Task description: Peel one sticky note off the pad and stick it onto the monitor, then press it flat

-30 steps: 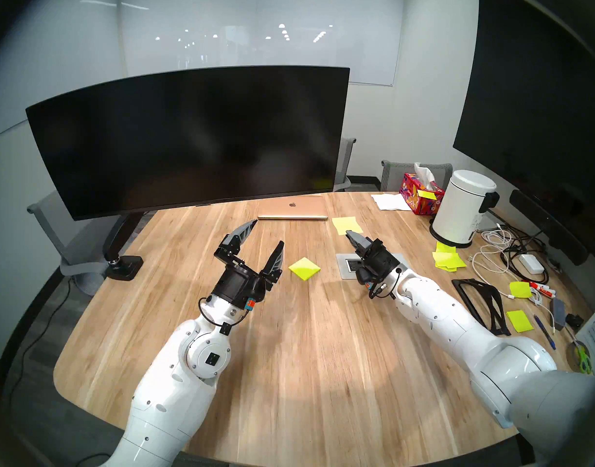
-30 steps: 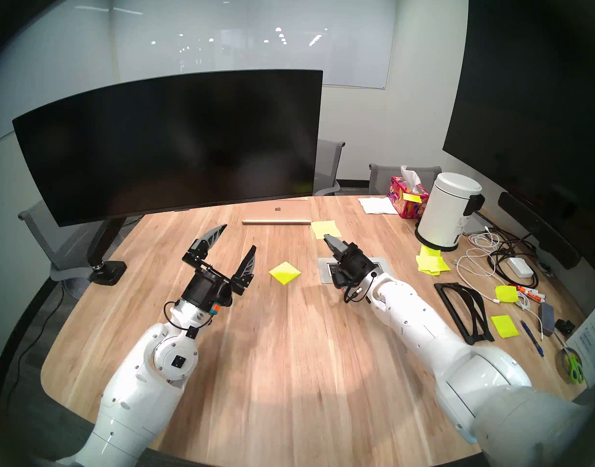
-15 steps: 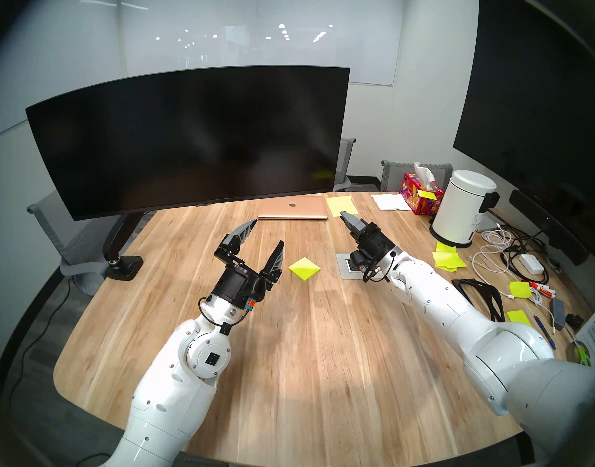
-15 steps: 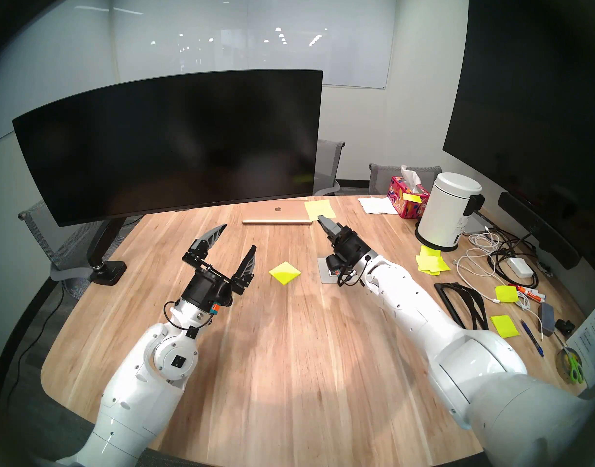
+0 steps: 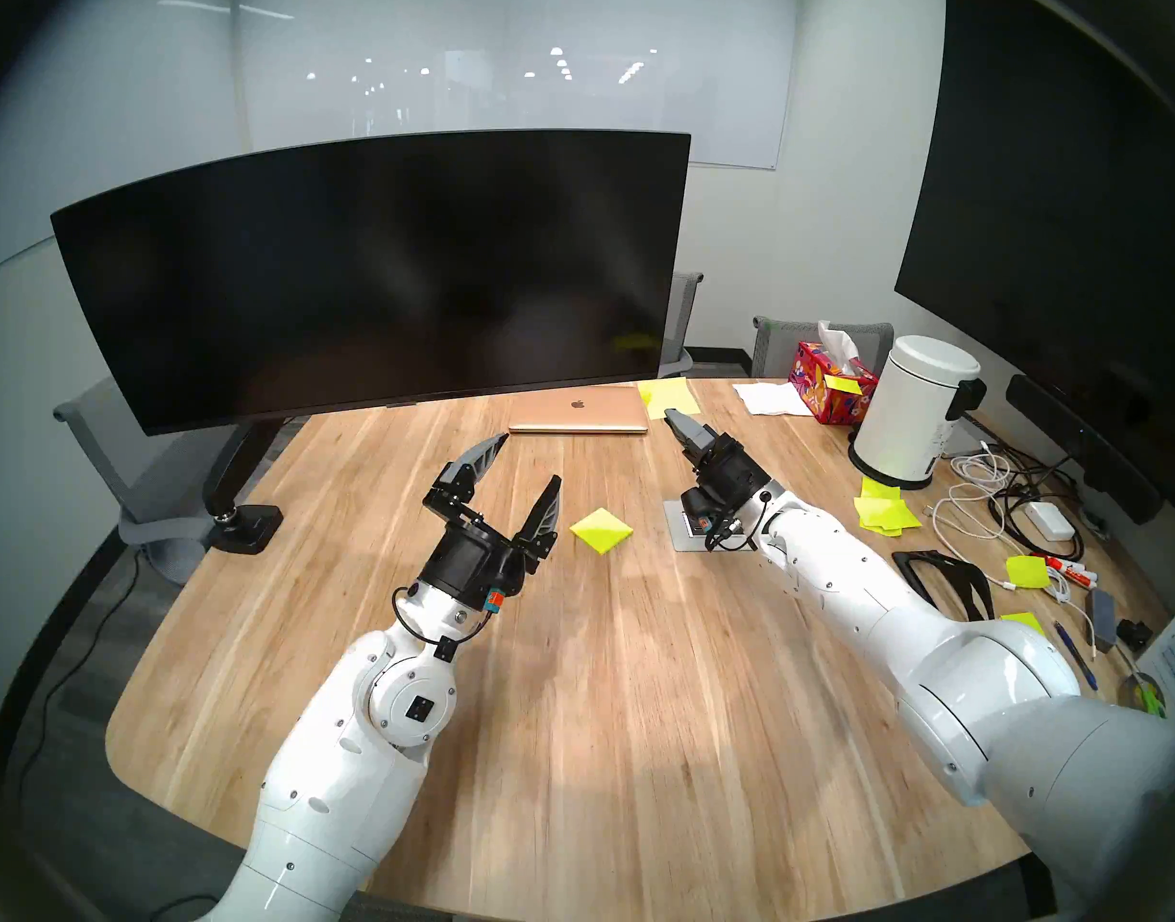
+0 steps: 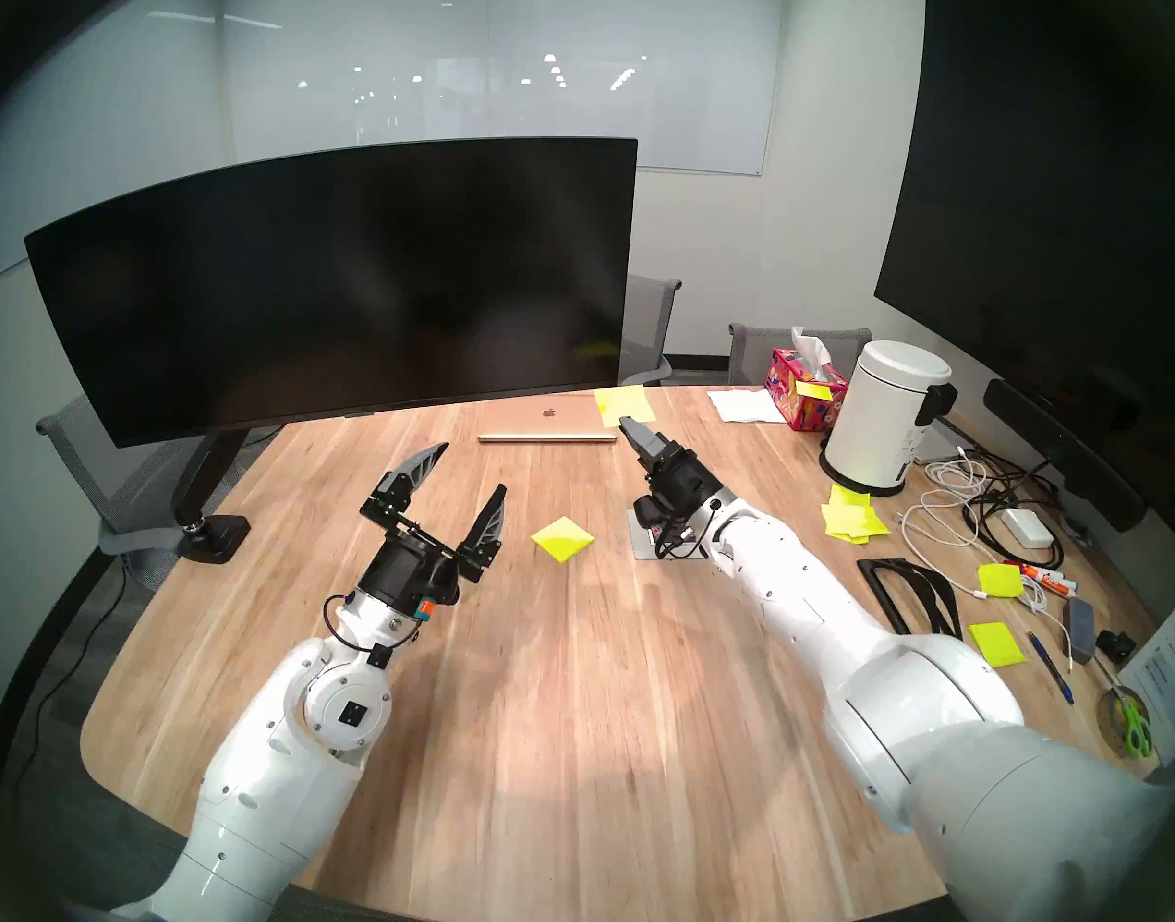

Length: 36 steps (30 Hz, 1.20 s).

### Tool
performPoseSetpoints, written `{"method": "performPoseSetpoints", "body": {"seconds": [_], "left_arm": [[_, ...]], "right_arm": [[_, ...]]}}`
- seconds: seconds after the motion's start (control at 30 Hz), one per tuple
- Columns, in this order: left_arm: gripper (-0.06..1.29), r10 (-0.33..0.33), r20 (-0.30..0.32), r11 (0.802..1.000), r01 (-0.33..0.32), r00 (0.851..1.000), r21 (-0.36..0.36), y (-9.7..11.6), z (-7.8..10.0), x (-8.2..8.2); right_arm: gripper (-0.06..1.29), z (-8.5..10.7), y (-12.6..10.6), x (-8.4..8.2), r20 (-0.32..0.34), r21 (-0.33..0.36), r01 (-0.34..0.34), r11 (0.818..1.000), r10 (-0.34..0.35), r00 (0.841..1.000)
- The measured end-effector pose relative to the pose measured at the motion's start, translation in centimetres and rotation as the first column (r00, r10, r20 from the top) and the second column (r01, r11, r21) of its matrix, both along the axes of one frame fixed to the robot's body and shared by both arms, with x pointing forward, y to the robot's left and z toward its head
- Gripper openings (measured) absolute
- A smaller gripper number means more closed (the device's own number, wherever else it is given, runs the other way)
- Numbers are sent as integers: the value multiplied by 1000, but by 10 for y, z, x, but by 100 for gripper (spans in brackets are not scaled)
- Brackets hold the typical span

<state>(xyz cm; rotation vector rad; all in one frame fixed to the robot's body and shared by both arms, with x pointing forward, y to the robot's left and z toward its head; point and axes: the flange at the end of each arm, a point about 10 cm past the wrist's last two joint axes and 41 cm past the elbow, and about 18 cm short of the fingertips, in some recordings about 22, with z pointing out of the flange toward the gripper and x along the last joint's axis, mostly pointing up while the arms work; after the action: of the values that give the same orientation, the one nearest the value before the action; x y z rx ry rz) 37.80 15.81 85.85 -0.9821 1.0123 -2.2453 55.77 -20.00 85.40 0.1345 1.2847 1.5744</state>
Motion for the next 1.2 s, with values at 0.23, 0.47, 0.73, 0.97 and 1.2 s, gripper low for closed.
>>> {"method": "performPoseSetpoints", "body": {"seconds": [0.23,0.47,0.73,0.97,1.2], "left_arm": [[127,0,0,1000,0,1000,0,0,0,0],[127,0,0,1000,0,1000,1,0,0,0],[127,1,1,1000,-1,1000,1,0,0,0],[127,1,1,1000,-1,1000,1,0,0,0],[127,1,1,1000,-1,1000,0,0,0,0]], "right_arm": [[-3,9,12,-9,93,9,-18,1000,17,995],[-3,15,15,-15,134,23,-13,1000,10,991],[-3,23,19,-15,152,31,-5,1000,0,988],[-3,28,26,-10,149,32,1,1000,-5,989],[-3,26,25,-2,127,24,23,999,-26,992]]}}
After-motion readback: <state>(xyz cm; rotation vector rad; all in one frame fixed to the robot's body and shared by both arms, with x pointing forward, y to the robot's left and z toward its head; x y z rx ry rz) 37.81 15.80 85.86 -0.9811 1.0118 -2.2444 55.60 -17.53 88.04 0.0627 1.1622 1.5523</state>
